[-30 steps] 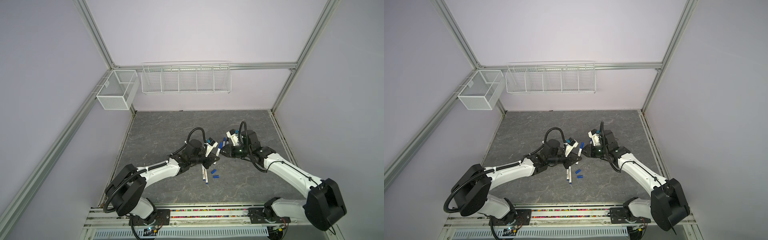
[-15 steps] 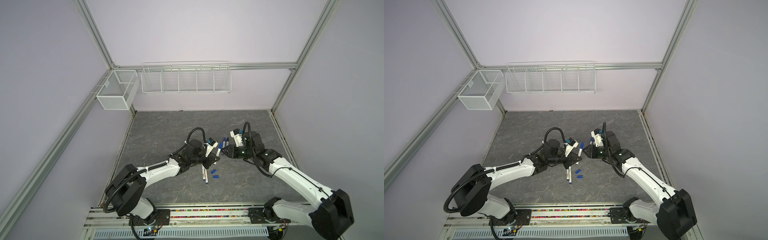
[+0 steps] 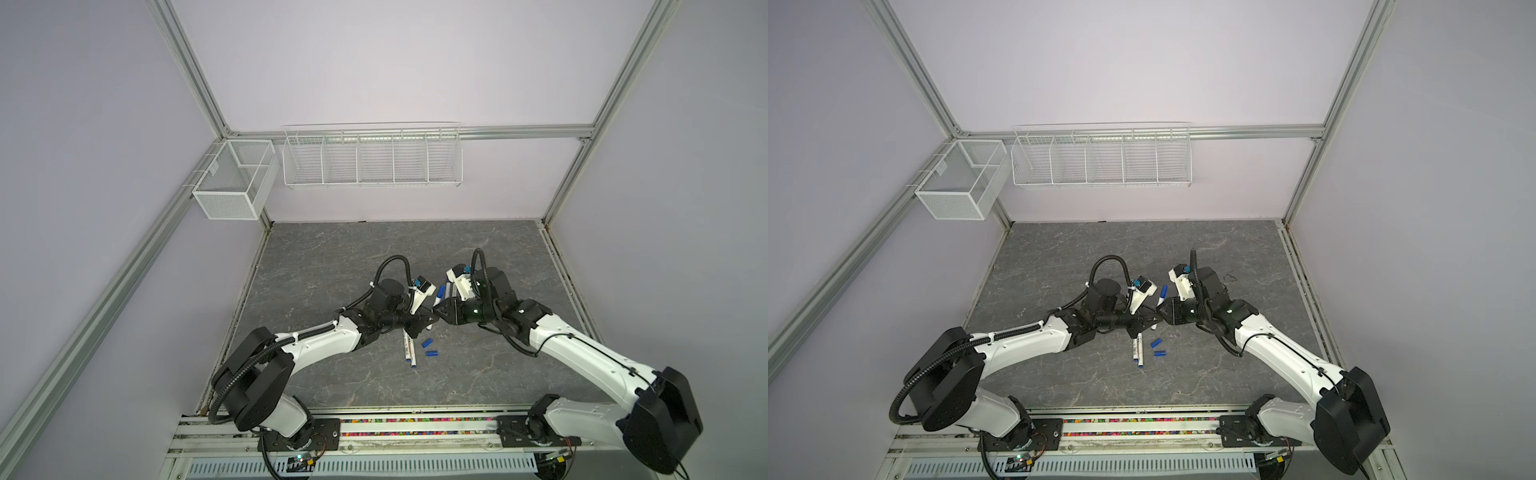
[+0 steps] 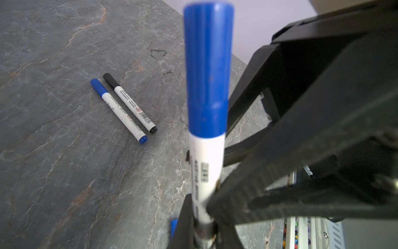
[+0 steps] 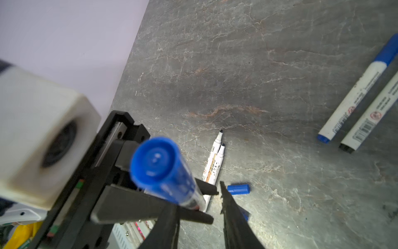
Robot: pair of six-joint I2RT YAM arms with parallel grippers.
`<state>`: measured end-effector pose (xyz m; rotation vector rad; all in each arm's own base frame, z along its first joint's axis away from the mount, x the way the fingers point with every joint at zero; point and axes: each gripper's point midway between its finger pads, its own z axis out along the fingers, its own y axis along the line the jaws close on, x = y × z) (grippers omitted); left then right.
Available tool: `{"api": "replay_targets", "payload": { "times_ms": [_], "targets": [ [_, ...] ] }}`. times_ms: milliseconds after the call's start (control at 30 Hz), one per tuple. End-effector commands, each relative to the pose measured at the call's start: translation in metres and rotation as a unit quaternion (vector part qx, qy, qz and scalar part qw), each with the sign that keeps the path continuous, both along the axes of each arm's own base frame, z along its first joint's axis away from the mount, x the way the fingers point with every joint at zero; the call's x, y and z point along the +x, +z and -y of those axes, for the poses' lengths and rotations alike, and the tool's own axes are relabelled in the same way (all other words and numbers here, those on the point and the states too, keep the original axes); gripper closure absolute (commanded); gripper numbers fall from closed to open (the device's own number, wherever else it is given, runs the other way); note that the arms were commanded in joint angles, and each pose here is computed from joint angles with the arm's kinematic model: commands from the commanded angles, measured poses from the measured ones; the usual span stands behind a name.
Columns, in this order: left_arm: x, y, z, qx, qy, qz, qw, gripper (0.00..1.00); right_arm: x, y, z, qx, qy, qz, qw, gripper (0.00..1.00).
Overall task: Insert the pens into the pen caps
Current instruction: 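Grip the capped white marker with the right gripper while the left gripper releases it, then lay the capped marker beside the other capped markers while the left gripper lowers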
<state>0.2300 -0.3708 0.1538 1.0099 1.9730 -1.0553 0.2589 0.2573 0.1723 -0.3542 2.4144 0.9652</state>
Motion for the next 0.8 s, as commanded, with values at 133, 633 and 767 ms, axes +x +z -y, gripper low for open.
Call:
{"api": "replay_targets", "payload": {
  "times_ms": [133,633,767],
  "targets": [
    [-0.005,0.015,0.007,-0.024,-0.021,0.008,0.999,1.0,0.02,0.005,-0.011,0.02,-0.014,0.018,1.0,0.77],
    [0.007,-0.007,-0.019,0.05,0.045,-0.019,0.998,0.37,0.054,-0.031,0.075,-0.055,-0.152,-0.081,0.983,0.91],
    [0.019,-0.032,-0.042,0.123,0.111,-0.031,0.986,0.35,0.066,-0.058,0.108,-0.088,-0.185,-0.133,0.97,0.9]
  ]
}}
